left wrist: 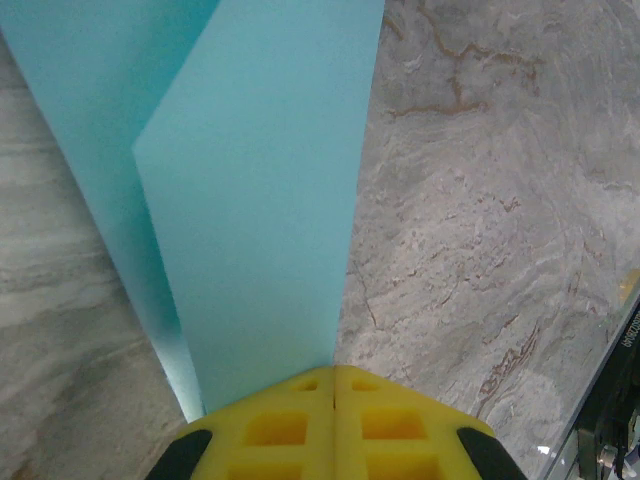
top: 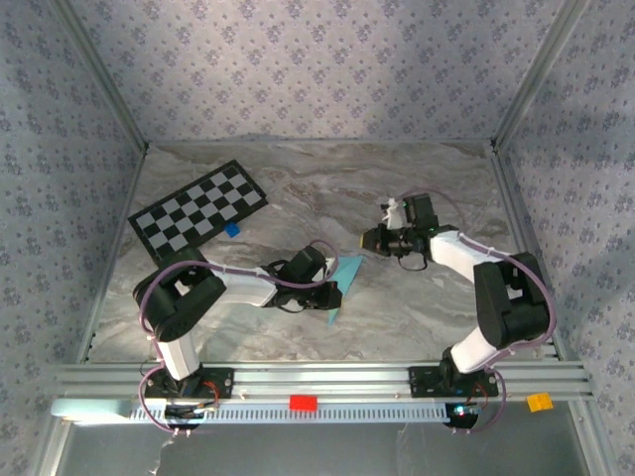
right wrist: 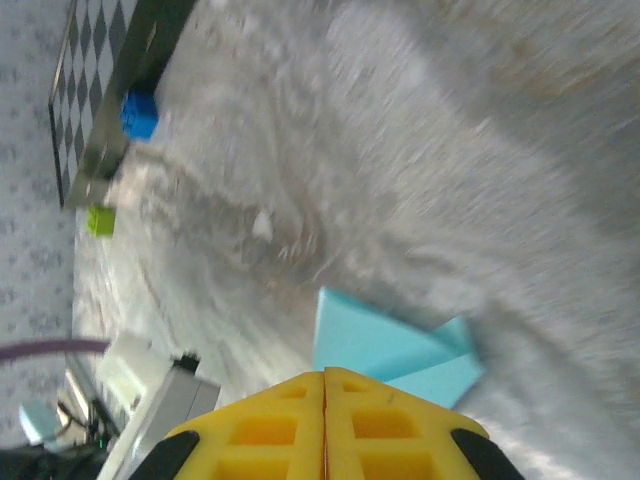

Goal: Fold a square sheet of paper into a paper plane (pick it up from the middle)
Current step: Fold the wing for the fifth time at the center of the table.

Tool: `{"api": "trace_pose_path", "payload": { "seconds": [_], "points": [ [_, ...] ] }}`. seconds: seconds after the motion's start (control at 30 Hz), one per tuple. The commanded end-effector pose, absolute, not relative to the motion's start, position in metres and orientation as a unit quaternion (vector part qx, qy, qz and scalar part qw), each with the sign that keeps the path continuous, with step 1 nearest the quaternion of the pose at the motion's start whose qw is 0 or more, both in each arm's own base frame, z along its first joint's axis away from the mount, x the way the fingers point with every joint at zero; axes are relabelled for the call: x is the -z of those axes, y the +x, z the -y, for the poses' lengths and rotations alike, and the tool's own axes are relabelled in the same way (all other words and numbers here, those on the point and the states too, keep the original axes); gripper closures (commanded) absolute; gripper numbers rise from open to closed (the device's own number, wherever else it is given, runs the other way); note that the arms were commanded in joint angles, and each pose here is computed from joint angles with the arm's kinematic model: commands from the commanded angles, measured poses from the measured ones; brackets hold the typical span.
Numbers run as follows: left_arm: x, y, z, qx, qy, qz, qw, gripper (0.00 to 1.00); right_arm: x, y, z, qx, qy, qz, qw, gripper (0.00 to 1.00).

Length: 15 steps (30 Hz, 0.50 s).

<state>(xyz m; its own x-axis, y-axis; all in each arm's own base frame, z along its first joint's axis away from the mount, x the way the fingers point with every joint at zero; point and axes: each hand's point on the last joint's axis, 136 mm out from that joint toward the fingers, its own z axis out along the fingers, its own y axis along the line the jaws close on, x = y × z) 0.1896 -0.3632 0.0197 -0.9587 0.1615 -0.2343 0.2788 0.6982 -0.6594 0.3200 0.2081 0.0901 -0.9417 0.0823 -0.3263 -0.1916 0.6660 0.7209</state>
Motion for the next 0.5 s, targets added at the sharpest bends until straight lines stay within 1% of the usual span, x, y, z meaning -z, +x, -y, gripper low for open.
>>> {"api": "trace_pose_path", "payload": {
  "seconds": [0.0,0.13,0.27,0.47],
  "points": [
    [0.015,0.177,0.335,0.298,0.101,-0.948,0.044,1.00,-0.068,0.291,-0.224,-0.406,-0.042,-0.904,0.123,0.92],
    [0.014,0.177,0.334,0.299,0.100,-0.948,0.046,1.00,-0.061,0.282,-0.239,-0.414,-0.056,-0.903,0.098,0.91],
    [0.014,0.176,0.336,0.305,0.098,-0.946,0.042,1.00,-0.052,0.281,-0.240,-0.406,-0.053,-0.908,0.089,0.91],
    [0.016,0.176,0.335,0.306,0.093,-0.947,0.044,1.00,-0.052,0.277,-0.249,-0.432,-0.055,-0.897,0.077,0.91]
  ]
}}
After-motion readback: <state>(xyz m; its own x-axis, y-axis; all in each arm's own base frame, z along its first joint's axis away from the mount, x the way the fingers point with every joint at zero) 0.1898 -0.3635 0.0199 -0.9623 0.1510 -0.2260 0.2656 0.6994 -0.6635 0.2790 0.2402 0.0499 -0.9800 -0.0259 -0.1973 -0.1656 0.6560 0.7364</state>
